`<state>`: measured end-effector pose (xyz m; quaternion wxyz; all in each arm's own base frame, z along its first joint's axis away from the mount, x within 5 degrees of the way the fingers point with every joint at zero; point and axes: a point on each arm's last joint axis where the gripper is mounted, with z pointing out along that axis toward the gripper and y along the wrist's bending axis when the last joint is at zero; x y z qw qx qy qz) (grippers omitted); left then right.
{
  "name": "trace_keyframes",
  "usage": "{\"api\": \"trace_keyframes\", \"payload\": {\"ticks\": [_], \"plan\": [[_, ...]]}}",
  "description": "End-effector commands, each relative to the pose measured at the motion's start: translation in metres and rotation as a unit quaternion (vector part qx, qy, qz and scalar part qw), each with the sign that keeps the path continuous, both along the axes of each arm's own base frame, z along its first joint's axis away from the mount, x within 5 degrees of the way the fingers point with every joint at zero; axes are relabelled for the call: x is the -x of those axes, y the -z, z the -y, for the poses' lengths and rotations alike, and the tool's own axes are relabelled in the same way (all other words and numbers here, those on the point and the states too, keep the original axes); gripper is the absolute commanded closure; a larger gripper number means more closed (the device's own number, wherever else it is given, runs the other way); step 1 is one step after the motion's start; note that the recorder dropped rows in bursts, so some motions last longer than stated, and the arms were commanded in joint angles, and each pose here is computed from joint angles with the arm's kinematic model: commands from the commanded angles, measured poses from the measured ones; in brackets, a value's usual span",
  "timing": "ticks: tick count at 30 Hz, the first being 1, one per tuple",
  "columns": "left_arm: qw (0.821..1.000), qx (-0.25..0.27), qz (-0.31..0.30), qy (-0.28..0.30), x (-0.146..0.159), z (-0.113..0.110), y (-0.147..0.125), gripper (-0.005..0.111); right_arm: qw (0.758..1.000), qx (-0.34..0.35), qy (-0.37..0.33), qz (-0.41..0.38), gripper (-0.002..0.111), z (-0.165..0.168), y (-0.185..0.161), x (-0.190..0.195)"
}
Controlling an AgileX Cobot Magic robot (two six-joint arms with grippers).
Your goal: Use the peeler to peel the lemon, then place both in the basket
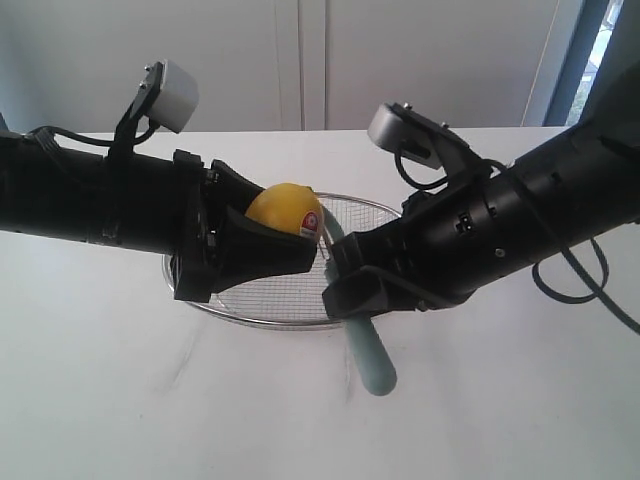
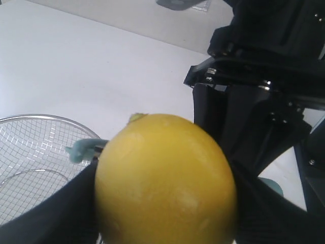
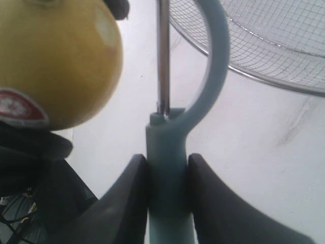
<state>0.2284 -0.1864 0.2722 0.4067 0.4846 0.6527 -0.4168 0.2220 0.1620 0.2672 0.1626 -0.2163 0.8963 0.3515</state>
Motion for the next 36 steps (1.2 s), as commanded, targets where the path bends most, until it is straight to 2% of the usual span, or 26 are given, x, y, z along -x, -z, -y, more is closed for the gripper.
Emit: {"api": "trace_keyframes", "payload": {"ticks": [1, 13, 27, 36], "plan": [[1.0, 0.019, -0.007, 0.007, 0.004, 0.002, -0.004, 0.107, 1.0, -0.011, -0.013, -0.004, 0.108, -0.002, 0.001, 0.001], [1.0, 0.019, -0.007, 0.007, 0.004, 0.002, -0.004, 0.107, 1.0, -0.022, -0.017, 0.005, 0.108, -0.001, -0.007, 0.006], [1.0, 0.023, -0.009, 0.015, 0.006, 0.002, -0.005, 0.107, 0.997, -0.029, 0.021, 0.064, 0.108, 0.013, -0.041, 0.024], [1.0, 0.024, -0.009, 0.014, 0.006, 0.002, -0.005, 0.107, 0.998, -0.019, 0.023, 0.059, 0.108, 0.012, -0.035, 0.019]]}}
